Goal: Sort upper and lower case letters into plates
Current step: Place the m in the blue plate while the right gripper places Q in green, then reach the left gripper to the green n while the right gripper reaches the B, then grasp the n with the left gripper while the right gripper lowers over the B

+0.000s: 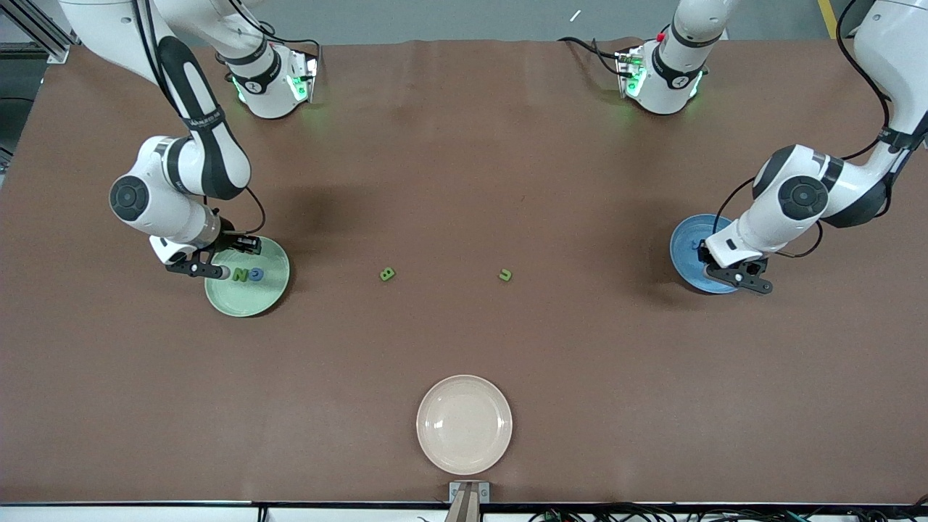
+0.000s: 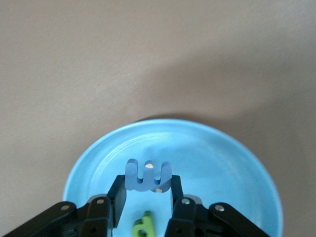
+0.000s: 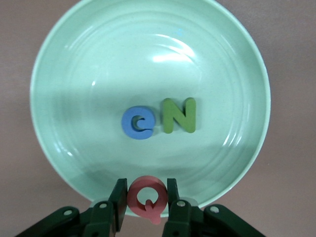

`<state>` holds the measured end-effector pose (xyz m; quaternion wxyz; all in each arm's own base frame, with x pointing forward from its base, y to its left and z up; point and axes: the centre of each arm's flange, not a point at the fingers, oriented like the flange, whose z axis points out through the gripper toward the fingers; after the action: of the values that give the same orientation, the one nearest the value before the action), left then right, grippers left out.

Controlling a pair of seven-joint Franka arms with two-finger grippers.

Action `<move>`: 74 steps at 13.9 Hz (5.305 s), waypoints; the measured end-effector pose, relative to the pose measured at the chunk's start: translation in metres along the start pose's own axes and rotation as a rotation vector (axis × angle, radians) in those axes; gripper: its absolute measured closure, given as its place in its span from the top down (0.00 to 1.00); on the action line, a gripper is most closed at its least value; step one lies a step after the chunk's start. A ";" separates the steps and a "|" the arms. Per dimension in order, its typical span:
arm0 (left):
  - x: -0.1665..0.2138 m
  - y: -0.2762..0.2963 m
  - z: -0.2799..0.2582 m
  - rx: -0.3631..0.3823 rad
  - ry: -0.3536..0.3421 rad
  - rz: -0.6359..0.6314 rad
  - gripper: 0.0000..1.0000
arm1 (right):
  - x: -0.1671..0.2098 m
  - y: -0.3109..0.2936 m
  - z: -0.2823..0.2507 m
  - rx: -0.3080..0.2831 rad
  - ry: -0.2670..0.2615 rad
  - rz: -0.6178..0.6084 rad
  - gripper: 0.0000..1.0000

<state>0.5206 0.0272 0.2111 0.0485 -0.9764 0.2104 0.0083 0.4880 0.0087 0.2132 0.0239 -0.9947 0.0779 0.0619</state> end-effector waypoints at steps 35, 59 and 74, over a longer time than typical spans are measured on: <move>0.088 0.149 -0.089 -0.035 -0.012 -0.192 1.00 | -0.038 -0.282 0.012 0.027 0.119 0.533 1.00; 0.168 0.430 -0.009 -0.131 0.033 -0.648 0.87 | -0.041 -0.343 0.059 0.019 0.175 0.652 0.37; 0.173 0.431 -0.008 -0.132 0.035 -0.652 0.42 | -0.029 -0.337 0.053 0.024 0.187 0.652 0.38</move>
<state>0.5011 -0.4351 0.1731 -0.0183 -0.9933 -0.1135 -0.0110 0.5065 0.3490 0.1776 0.0075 -0.9184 0.3948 -0.0261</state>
